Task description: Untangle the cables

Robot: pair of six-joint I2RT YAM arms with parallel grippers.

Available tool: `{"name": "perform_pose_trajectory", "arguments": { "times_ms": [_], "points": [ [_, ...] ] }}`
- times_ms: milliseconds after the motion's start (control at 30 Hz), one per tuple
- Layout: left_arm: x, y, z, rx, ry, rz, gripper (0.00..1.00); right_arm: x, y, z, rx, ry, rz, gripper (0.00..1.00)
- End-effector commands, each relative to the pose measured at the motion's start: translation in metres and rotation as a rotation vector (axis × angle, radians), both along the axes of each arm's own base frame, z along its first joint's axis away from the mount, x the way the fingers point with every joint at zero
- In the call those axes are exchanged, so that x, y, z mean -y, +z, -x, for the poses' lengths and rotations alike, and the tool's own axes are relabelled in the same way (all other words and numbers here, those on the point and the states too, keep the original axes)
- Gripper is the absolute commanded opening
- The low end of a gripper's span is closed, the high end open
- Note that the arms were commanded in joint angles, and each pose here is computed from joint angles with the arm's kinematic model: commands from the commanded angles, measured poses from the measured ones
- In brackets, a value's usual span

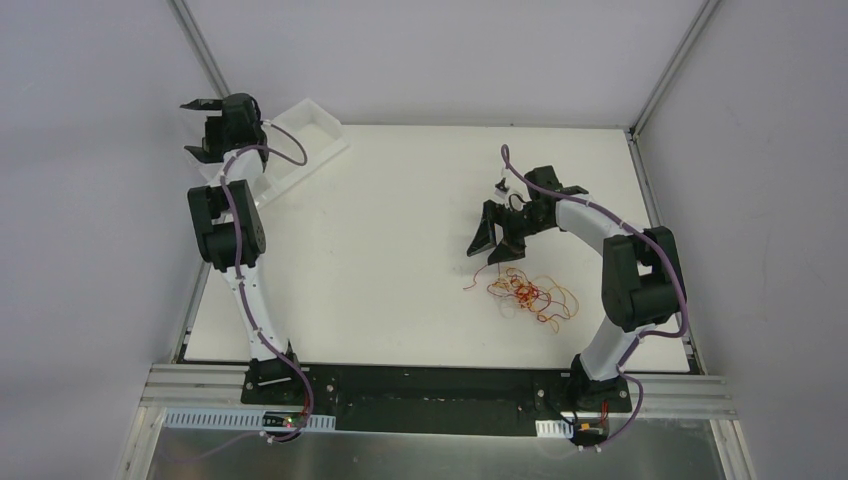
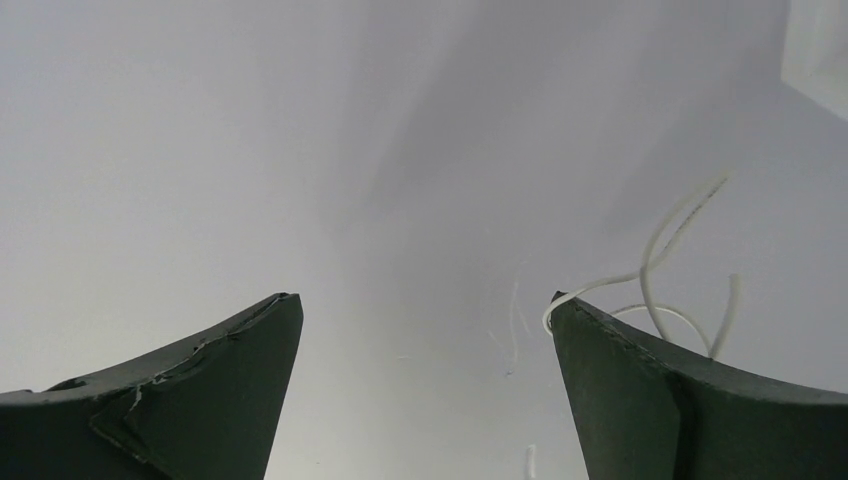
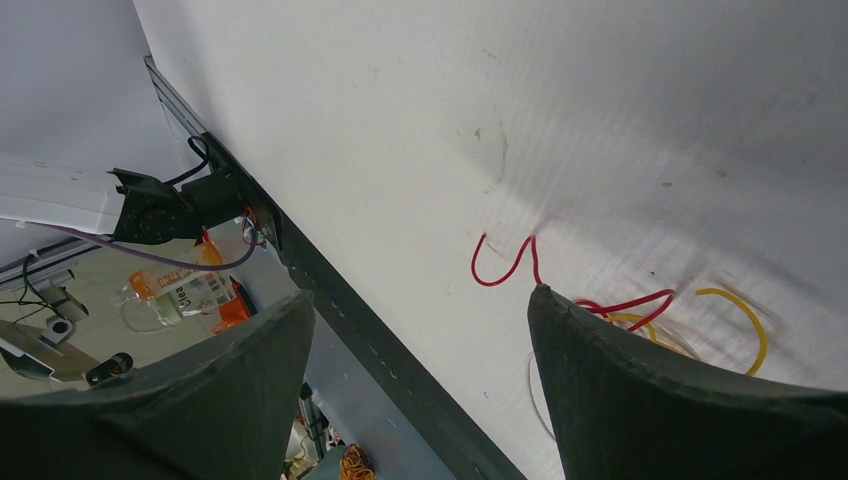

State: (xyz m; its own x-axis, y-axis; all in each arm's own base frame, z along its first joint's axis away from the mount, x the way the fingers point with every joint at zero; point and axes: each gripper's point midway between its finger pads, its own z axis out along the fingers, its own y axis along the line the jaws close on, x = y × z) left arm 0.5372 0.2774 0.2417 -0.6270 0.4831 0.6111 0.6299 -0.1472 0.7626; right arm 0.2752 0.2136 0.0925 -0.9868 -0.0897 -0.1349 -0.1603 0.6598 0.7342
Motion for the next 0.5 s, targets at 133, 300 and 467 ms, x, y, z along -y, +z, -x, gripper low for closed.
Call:
{"name": "perform_pose_trajectory", "arguments": {
  "times_ms": [133, 300, 467],
  "points": [
    [-0.005, 0.012, -0.002, -0.071, -0.054, -0.219, 0.99, -0.001, 0.012, 0.000, 0.016, -0.006, -0.032, 0.81],
    [-0.014, 0.024, -0.012, -0.044, -0.023, -0.243, 0.99, 0.002, 0.012, 0.000, 0.017, -0.013, -0.034, 0.81],
    [-0.019, 0.024, -0.011, -0.079, 0.012, -0.249, 0.99, 0.002, 0.011, -0.002, 0.004, -0.019, -0.041, 0.82]
  ]
}}
